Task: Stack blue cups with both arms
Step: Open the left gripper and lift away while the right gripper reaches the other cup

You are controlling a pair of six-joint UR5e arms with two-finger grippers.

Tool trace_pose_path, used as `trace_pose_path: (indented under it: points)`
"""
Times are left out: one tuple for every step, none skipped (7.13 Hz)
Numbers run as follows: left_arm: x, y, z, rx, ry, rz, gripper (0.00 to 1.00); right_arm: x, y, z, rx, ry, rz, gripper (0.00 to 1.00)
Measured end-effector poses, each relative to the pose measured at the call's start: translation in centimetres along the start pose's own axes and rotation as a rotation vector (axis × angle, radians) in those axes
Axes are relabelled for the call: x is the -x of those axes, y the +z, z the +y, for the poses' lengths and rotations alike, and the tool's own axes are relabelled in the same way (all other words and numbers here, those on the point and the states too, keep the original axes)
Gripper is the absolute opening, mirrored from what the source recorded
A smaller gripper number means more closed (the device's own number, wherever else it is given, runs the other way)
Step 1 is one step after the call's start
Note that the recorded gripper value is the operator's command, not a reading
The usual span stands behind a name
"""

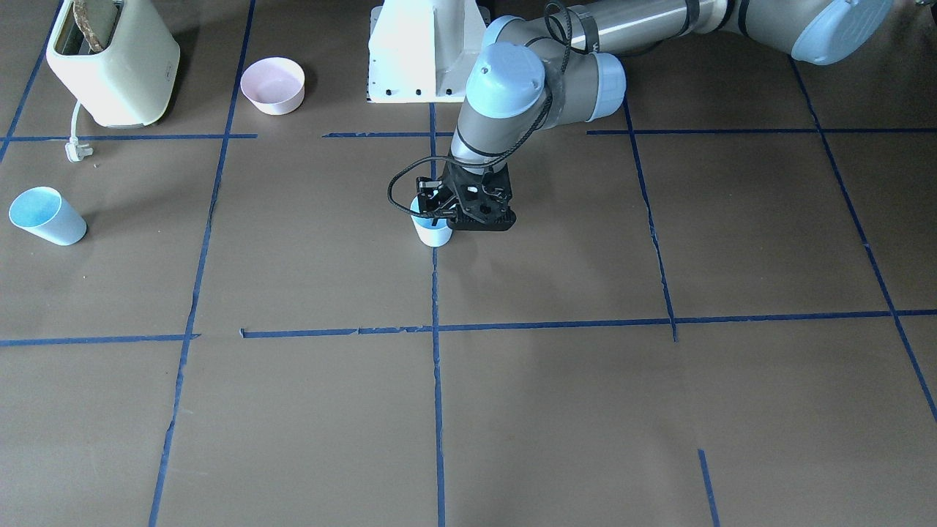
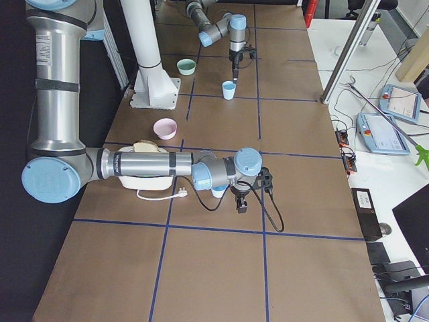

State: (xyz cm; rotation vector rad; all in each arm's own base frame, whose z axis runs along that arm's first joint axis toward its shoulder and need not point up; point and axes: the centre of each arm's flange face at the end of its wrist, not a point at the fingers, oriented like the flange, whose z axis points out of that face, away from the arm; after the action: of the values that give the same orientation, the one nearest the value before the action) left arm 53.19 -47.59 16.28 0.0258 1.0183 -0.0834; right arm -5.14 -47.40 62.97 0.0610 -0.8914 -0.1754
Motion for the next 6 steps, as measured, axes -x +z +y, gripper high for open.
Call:
trace_pose_path:
  points:
    - [1.9,-2.1,-1.2,-0.032,-0.009,0.014,1.0,1.0,1.6,1.1,-0.013,0.02,-0.014,1.0]
    - [3.2,-3.0,-1.7,-0.047,-0.015,0.017,1.0,1.8,2.8,2.5,-0.033,0.037,-0.032,1.0]
    - [3.6,-3.5,-1.9,-0.054,-0.018,0.019,1.0,2.7,4.0,3.7,-0.036,0.045,-0.048,0.99]
    - [3.6,-3.7,-1.9,-0.057,-0.019,0.023,1.0,3.2,5.0,4.5,-0.027,0.05,-0.055,0.99]
    - [3.7,-4.0,-1.9,-0.059,-0.02,0.026,1.0,3.4,5.8,5.1,-0.013,0.051,-0.056,0.93]
    - [3.7,-4.1,-1.9,-0.061,-0.019,0.028,1.0,3.6,6.6,5.4,0.003,0.049,-0.054,0.61]
